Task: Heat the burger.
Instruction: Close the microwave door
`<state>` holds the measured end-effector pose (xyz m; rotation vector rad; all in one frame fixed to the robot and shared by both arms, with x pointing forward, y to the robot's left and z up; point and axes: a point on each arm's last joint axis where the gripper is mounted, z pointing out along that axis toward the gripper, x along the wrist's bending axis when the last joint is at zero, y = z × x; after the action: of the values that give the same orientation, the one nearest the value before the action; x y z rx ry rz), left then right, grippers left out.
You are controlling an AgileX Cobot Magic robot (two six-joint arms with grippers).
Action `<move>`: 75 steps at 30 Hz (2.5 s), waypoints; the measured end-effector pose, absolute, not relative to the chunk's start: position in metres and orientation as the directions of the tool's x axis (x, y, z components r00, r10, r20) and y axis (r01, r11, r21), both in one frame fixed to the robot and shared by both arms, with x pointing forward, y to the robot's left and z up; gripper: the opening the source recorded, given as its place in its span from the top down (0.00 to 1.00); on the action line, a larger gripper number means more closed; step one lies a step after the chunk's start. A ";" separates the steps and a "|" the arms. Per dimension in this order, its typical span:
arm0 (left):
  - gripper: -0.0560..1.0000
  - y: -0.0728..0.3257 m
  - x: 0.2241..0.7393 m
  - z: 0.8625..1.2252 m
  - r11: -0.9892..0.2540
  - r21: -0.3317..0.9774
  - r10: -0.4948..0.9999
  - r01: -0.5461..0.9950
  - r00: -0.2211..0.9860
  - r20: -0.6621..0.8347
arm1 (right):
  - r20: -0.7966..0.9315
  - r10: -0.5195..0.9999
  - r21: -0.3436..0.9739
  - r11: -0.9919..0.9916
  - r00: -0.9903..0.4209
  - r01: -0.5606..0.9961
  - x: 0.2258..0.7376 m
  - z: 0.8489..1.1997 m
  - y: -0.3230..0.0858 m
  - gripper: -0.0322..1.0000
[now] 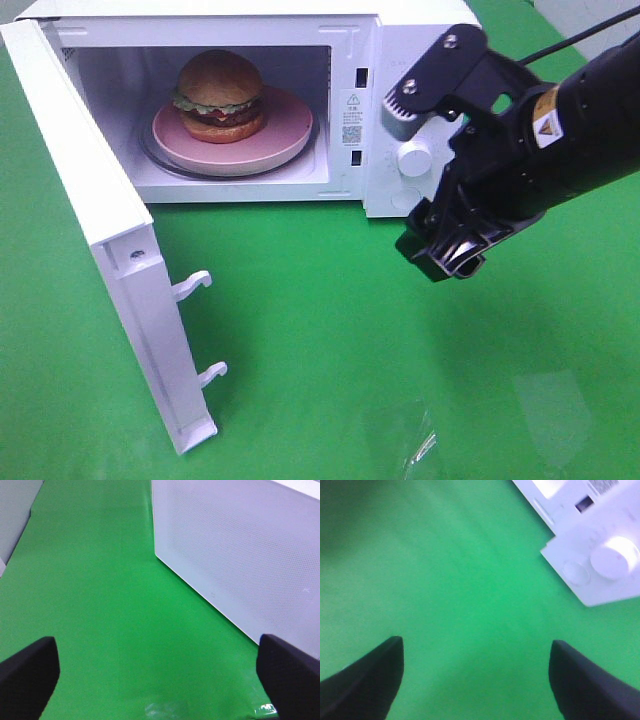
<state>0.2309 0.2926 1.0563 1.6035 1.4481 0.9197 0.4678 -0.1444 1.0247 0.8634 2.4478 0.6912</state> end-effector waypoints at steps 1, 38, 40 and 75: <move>0.00 0.293 0.231 1.056 -0.054 0.898 0.996 0.437 0.092 0.016 | -0.215 0.717 0.579 0.641 -0.663 0.505 0.467 1.029 -0.155 0.23; 0.00 0.293 0.231 1.056 -0.054 0.898 0.996 0.437 0.092 0.016 | -0.110 0.923 0.589 0.359 -0.369 0.724 0.375 1.101 -0.246 0.23; 0.00 0.293 0.231 1.056 -0.054 0.898 0.996 0.437 0.092 0.016 | -0.109 0.924 0.582 0.358 -0.366 0.730 0.368 1.096 -0.250 0.23; 0.00 0.293 0.231 1.056 -0.054 0.898 0.996 0.437 0.092 0.016 | 0.006 1.000 0.900 0.005 -0.024 0.435 0.249 1.058 -0.305 0.23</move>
<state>0.2309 0.2926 1.0563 1.6035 1.4481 0.9197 0.2491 -0.3055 1.0583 1.5214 1.5527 0.9807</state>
